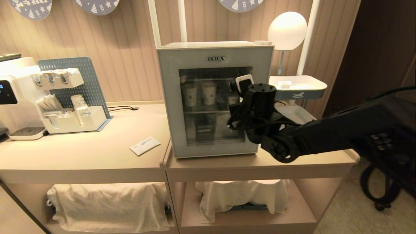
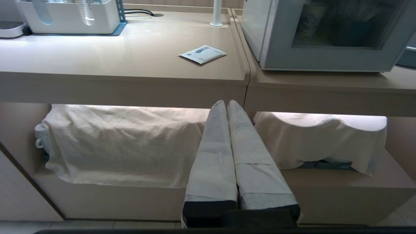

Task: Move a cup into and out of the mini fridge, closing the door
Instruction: Close the freezer door, then open the freezer door

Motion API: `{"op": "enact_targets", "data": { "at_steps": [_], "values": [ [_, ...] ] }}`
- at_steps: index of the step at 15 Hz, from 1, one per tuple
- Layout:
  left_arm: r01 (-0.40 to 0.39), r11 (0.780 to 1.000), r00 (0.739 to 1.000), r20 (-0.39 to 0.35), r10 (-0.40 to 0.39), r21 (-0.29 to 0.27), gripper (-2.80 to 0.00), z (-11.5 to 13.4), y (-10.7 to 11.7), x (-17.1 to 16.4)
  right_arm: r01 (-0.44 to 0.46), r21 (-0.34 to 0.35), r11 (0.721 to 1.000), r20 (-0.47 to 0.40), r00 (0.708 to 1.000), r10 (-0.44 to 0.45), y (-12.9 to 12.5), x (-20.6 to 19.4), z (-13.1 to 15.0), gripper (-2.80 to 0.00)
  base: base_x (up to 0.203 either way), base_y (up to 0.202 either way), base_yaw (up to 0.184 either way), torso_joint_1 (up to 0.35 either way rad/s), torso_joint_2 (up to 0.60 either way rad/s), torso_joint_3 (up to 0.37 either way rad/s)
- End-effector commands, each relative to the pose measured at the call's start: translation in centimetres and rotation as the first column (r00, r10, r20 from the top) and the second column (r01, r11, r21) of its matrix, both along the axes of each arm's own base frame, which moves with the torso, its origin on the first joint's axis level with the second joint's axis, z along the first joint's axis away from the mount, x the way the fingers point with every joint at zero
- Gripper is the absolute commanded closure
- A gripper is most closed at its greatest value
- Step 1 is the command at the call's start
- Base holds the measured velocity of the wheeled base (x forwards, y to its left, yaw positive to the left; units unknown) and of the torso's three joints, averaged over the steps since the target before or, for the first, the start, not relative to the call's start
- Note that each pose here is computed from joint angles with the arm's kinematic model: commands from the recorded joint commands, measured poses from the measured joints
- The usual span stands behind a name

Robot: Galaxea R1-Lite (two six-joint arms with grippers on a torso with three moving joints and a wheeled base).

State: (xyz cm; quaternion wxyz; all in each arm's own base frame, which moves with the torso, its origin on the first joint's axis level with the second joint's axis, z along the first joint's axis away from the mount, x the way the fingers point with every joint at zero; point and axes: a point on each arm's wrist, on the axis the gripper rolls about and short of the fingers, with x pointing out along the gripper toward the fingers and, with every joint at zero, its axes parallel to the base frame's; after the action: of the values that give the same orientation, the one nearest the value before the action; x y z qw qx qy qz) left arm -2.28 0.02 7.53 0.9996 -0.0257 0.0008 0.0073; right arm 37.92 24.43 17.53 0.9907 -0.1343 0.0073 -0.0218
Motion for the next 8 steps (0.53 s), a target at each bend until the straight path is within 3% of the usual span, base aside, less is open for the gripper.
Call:
{"op": "enact_targets", "data": {
  "at_steps": [1,5,8],
  "values": [
    [0.001,1.0,1.0,-0.003,-0.001,-0.001,0.0,0.0,0.0,0.0,0.04,0.083,0.996,0.116,0.992,-0.049,-5.2,-7.1,8.3,0.0,0.0,0.0,0.0,0.0,0.0,0.0],
    [0.001,1.0,1.0,-0.003,-0.001,-0.001,0.0,0.0,0.0,0.0,0.194,0.207,0.959,0.217,0.947,-0.238,-15.6,-20.9,14.5,0.0,0.0,0.0,0.0,0.0,0.0,0.0],
    [0.001,1.0,1.0,-0.003,-0.001,-0.001,0.0,0.0,0.0,0.0,0.362,0.282,0.888,0.259,0.863,-0.434,-23.6,-31.8,14.6,0.0,0.0,0.0,0.0,0.0,0.0,0.0]
  ]
}}
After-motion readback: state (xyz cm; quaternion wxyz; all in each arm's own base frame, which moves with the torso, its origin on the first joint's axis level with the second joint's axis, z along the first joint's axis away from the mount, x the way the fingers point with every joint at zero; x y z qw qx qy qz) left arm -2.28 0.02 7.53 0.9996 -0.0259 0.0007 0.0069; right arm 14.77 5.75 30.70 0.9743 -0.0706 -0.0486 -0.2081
